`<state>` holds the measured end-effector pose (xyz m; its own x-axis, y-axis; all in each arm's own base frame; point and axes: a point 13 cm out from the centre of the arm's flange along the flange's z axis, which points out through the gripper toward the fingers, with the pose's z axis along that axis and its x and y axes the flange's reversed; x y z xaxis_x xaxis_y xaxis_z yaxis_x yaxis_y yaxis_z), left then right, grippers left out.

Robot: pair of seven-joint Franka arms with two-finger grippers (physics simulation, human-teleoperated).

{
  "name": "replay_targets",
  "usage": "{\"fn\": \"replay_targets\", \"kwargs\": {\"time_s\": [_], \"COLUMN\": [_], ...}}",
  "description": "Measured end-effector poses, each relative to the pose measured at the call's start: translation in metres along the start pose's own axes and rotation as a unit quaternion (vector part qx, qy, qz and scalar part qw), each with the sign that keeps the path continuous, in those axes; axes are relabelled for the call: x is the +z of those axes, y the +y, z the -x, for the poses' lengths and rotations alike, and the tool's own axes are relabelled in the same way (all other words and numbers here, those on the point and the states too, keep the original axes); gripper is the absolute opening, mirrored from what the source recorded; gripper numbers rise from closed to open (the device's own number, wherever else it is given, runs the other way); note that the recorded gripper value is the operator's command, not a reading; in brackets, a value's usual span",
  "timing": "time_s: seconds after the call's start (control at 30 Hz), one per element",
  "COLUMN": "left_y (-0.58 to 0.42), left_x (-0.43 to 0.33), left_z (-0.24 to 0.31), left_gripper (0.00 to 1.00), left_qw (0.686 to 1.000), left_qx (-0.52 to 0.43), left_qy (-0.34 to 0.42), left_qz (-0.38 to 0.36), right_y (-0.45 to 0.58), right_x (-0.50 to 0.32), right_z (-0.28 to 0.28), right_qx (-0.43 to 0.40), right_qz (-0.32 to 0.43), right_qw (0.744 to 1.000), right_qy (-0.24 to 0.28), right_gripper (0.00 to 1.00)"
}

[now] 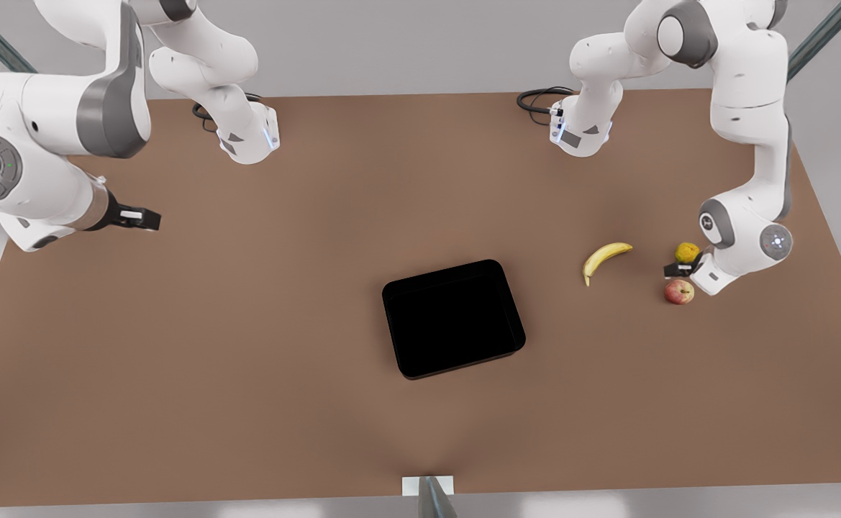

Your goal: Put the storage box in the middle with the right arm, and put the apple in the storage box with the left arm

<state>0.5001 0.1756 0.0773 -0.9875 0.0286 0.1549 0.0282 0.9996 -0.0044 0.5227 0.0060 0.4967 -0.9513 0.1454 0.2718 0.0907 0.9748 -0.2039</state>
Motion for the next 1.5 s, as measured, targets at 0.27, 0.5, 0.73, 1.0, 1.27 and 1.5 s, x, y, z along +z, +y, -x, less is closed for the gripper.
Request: {"fn": "replay_targets", "kwargs": {"time_s": [0.27, 0.5, 0.73, 1.0, 1.27, 1.5], "left_y": [-0.002, 0.001, 0.001, -0.142, -0.603, -0.611], "left_x": [0.021, 0.029, 0.037, -0.084, -0.113, -0.115], "left_z": [0.016, 0.024, 0.028, 0.078, 0.068, 0.081], "left_gripper": [1.0, 1.0, 0.58, 0.61, 0.61, 1.0], "left_qw": [0.999, 0.998, 0.997, 0.987, 0.964, 0.993], "left_qx": [0.036, 0.057, 0.065, 0.134, 0.254, 0.097], "left_qy": [-0.016, -0.024, -0.03, -0.091, -0.068, -0.05], "left_qz": [0.005, 0.012, 0.015, 0.002, -0.029, -0.036], "right_y": [0.005, 0.008, 0.01, 0.013, 0.014, 0.016], "right_x": [0.007, 0.01, 0.011, 0.014, 0.016, 0.017], "right_z": [-0.007, -0.008, -0.009, -0.008, -0.008, -0.008], "right_qx": [-0.002, -0.004, -0.004, -0.006, -0.006, -0.007], "right_qz": [0.002, 0.004, 0.006, 0.008, 0.009, 0.011], "right_qw": [1.0, 0.999, 0.999, 0.999, 0.999, 0.999], "right_qy": [0.023, 0.032, 0.035, 0.04, 0.043, 0.045], "right_gripper": [1.0, 1.0, 1.0, 1.0, 1.0, 1.0]}}
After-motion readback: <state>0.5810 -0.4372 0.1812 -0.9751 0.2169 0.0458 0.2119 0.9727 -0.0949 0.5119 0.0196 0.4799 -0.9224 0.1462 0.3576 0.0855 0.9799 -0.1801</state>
